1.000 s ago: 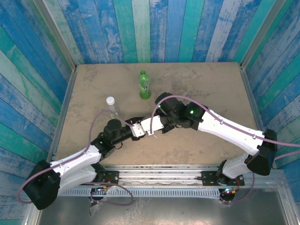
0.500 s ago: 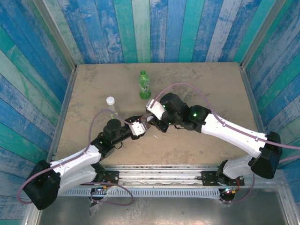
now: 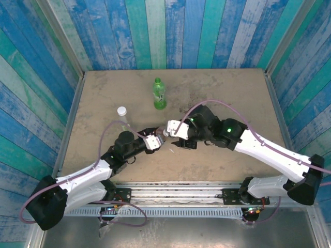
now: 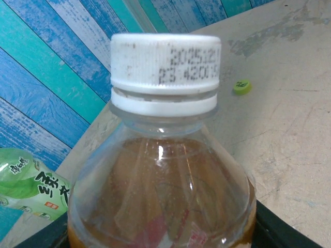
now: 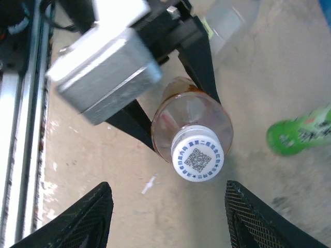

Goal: Screw on the bottle caps

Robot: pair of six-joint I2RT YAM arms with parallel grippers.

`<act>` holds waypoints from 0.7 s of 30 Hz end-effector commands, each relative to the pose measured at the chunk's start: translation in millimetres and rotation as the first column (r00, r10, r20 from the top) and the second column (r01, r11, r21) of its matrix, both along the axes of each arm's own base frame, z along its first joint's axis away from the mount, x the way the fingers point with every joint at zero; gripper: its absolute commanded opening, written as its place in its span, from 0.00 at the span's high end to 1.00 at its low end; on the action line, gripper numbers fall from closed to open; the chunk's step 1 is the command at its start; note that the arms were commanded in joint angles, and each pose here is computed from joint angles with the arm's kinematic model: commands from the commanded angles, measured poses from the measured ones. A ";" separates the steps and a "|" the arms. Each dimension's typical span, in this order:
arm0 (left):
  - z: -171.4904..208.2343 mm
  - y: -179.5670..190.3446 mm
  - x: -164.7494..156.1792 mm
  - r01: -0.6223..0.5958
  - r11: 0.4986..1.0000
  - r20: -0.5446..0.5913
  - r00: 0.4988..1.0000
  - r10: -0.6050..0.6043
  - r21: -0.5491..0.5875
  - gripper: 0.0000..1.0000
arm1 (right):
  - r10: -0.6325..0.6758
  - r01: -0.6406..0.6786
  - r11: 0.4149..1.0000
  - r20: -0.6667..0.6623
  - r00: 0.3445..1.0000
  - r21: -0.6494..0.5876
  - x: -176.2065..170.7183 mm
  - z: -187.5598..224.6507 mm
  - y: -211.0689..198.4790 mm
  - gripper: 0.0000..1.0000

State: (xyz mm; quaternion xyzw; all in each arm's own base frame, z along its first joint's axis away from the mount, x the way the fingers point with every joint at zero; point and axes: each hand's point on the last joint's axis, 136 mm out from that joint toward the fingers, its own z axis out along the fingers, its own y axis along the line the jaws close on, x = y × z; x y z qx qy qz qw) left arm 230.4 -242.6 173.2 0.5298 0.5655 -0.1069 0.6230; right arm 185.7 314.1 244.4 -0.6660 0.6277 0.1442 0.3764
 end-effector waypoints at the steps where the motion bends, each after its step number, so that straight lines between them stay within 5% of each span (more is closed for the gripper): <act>1: 4.0 -1.3 0.5 0.006 1.000 0.023 1.000 -0.006 -0.008 0.50 | 0.197 -0.179 0.976 0.154 0.968 -0.120 -3.6 -3.7 -0.2 0.41; 21: 6.5 -1.2 -3.9 0.021 0.999 0.031 0.999 -0.020 -0.026 0.50 | 0.211 -0.156 0.959 0.223 0.952 -0.238 22.9 -13.6 18.1 0.65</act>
